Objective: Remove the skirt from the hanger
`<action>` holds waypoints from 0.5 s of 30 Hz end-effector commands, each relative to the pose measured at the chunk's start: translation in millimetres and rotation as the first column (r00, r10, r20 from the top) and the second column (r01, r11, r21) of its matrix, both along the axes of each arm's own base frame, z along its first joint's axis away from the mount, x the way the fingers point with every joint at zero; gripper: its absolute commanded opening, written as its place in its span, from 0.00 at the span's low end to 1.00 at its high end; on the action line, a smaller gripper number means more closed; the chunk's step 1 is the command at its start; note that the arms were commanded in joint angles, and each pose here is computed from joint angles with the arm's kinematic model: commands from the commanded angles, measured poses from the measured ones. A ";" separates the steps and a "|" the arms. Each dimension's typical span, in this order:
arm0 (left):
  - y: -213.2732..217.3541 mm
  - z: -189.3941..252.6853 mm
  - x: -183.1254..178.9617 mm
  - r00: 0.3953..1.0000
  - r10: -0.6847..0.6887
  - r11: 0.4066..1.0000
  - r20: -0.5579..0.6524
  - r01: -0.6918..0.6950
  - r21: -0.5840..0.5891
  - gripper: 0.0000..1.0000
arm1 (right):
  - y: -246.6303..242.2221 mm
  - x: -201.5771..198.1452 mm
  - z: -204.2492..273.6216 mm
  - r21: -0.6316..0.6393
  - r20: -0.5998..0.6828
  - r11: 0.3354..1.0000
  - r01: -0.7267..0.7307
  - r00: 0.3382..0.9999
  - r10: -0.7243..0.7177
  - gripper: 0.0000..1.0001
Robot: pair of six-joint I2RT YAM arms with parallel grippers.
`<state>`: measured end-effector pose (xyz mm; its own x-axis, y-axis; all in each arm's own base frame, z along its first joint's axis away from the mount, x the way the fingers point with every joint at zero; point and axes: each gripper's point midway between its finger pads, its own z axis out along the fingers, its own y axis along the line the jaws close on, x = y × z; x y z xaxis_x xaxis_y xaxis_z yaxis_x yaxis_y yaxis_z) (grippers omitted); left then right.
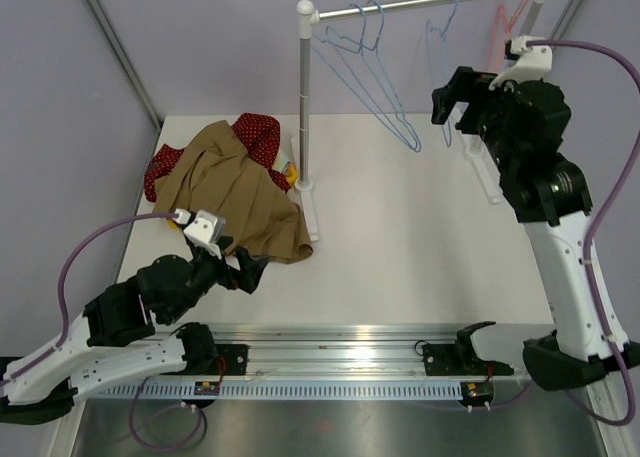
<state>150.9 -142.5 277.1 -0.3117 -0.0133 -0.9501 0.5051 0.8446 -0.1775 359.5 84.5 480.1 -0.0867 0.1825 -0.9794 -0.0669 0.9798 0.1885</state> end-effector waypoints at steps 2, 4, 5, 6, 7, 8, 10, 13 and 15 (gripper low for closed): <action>5.3 1.2 6.7 0.998 0.058 0.998 0.010 -0.058 -0.016 0.99 | 23.9 -68.8 42.1 0.146 0.199 0.959 -0.245 0.956 0.214 0.99; 9.0 1.6 7.8 0.997 0.074 0.997 0.017 -0.074 -0.019 0.99 | 33.6 -99.1 48.6 0.210 0.276 0.913 -0.350 0.917 0.288 1.00; 10.3 1.3 8.2 0.997 0.081 0.997 0.017 -0.080 -0.021 0.99 | 38.3 -109.1 49.4 0.223 0.291 0.893 -0.392 0.901 0.323 0.99; 11.7 1.3 9.0 0.996 0.090 0.996 0.018 -0.089 -0.020 0.99 | 41.3 -114.6 41.5 0.238 0.282 0.880 -0.411 0.896 0.343 1.00; 14.5 2.2 10.8 0.994 0.110 0.994 0.019 -0.110 -0.021 0.99 | 41.0 -128.9 45.7 0.277 0.303 0.857 -0.435 0.886 0.352 0.99; 16.2 0.9 11.2 0.993 0.118 0.993 0.017 -0.118 -0.016 0.99 | 44.7 -136.9 43.6 0.286 0.306 0.838 -0.465 0.873 0.380 1.00; 19.8 0.5 14.1 0.989 0.149 0.989 0.017 -0.149 -0.013 0.99 | 43.5 -154.0 38.0 0.317 0.318 0.814 -0.486 0.863 0.392 0.99; 25.4 -0.4 16.6 0.982 0.190 0.982 0.009 -0.190 -0.013 0.99 | 40.6 -175.4 29.7 0.344 0.343 0.788 -0.511 0.849 0.401 0.99; 32.0 -0.3 16.9 0.976 0.218 0.976 0.003 -0.218 -0.007 0.99 | 36.1 -182.2 20.1 0.353 0.342 0.790 -0.501 0.855 0.389 0.99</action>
